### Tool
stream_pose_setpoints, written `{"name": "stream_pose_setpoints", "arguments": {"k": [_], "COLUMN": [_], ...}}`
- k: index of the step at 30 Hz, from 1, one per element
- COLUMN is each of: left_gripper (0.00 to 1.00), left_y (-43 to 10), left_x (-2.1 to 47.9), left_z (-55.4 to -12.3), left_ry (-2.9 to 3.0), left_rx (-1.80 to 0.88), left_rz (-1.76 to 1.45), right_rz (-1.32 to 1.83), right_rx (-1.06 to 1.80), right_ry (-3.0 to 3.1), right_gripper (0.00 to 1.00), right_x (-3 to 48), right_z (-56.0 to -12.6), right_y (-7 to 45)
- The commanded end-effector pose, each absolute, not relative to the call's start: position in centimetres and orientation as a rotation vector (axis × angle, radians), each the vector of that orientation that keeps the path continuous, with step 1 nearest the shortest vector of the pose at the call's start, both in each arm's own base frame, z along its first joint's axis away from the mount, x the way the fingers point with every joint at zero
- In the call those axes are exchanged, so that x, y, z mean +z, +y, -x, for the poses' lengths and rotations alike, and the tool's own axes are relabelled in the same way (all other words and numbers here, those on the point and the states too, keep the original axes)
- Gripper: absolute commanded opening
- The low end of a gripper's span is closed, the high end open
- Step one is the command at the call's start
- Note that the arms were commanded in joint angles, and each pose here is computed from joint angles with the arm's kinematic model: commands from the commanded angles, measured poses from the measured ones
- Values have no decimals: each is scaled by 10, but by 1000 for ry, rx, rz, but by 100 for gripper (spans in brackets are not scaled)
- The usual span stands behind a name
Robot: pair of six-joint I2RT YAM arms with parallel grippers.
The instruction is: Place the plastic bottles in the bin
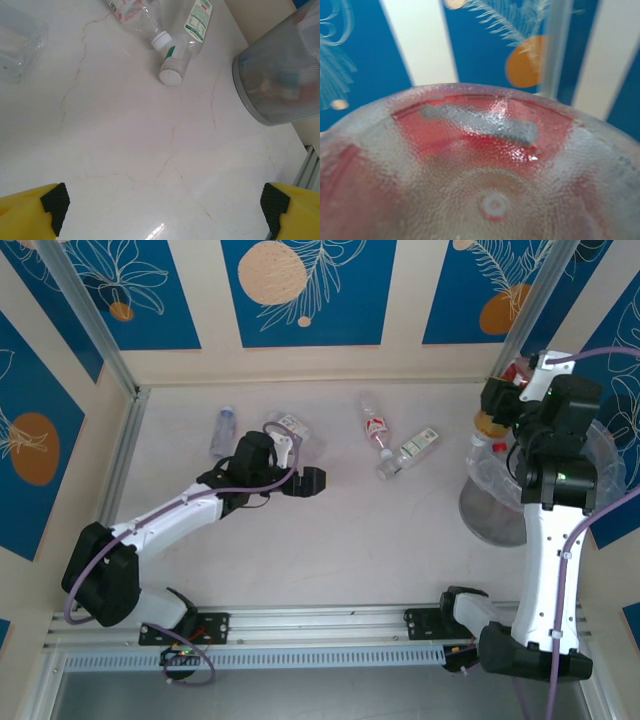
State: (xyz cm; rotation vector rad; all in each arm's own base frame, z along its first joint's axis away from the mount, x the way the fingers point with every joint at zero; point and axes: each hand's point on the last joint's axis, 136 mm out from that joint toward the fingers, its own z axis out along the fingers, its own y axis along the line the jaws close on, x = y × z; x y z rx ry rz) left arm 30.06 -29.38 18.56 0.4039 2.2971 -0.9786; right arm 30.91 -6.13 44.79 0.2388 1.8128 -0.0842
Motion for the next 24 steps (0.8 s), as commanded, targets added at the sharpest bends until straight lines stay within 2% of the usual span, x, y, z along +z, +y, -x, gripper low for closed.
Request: {"name": "stream_pose_setpoints", "arguments": {"k": [1,5,10,18,24], "left_gripper": [99,99,99,99,99], "left_y": [-298,-296,-294,-295,-300], "left_x": [195,188,187,188,182], "left_z": [-301,-299,-299,-300,-303], "left_ry": [2290,2309,2314,2321,2333], "left_rx": [-986,-982,-980,-964,-983], "left_rz": [-414,-400,-378,-400,-394], "right_rz": [-334,-381,-405,-412,-458], "right_rx": [-367,-437,-606,-684,-645], "right_ry": [1705,1688,1766,1756,1777], "right_gripper": [36,36,36,35,36], "right_x": [481,483,453,443,406], "right_z": [-280,-277,-287,-274,-263], "right_y": [-108,-132,-162,-163,-158]}}
